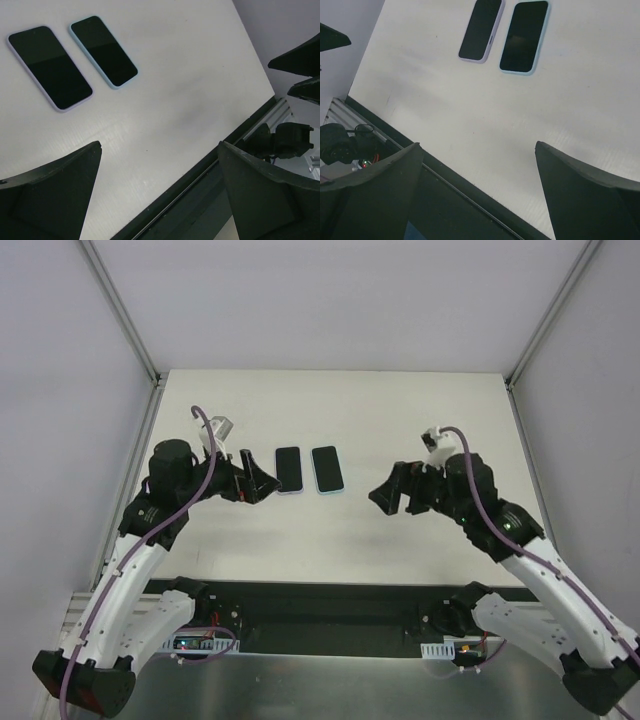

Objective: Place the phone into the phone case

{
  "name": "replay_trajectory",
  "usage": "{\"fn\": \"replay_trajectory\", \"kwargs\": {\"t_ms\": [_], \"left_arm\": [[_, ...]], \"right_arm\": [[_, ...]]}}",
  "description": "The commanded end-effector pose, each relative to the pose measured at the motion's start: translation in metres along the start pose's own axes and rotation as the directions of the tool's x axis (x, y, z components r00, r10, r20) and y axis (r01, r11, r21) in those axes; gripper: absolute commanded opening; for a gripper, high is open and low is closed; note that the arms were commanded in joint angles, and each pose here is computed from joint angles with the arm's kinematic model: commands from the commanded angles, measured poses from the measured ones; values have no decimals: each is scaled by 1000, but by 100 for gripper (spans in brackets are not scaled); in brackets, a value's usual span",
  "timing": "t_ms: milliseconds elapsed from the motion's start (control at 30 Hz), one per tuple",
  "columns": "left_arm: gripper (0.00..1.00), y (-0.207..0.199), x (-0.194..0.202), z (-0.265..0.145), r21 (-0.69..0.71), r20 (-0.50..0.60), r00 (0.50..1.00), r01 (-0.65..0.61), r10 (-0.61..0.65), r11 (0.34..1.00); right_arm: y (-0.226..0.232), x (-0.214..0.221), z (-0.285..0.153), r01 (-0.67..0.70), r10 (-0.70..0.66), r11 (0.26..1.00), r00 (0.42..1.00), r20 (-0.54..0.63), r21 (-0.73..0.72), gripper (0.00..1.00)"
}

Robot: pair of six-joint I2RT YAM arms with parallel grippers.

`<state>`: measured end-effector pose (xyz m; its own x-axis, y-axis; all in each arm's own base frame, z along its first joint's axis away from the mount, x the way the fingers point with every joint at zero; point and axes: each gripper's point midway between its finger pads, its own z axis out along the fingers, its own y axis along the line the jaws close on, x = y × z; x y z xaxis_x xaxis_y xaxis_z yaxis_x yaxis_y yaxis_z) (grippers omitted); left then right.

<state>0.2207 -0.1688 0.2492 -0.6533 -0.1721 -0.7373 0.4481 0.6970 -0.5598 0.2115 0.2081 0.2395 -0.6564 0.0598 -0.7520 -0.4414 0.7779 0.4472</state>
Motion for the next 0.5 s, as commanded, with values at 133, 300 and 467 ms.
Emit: {"fn": "replay_trajectory", "kwargs": {"t_ms": [133, 300, 467], "left_arm": [[99, -24, -4, -12, 121, 99, 995, -30, 18, 992], [99, -21, 6, -11, 137, 106, 994, -29, 15, 990], [99, -23, 7, -14, 145, 119, 993, -42, 25, 989]], "right_arm": [[-65, 32, -60, -100, 62, 948, 989, 133, 302, 96], [-71, 41, -81, -134, 80, 944, 980, 183, 300, 96], [-70, 34, -99, -154, 81, 948, 963, 257, 278, 96]]}}
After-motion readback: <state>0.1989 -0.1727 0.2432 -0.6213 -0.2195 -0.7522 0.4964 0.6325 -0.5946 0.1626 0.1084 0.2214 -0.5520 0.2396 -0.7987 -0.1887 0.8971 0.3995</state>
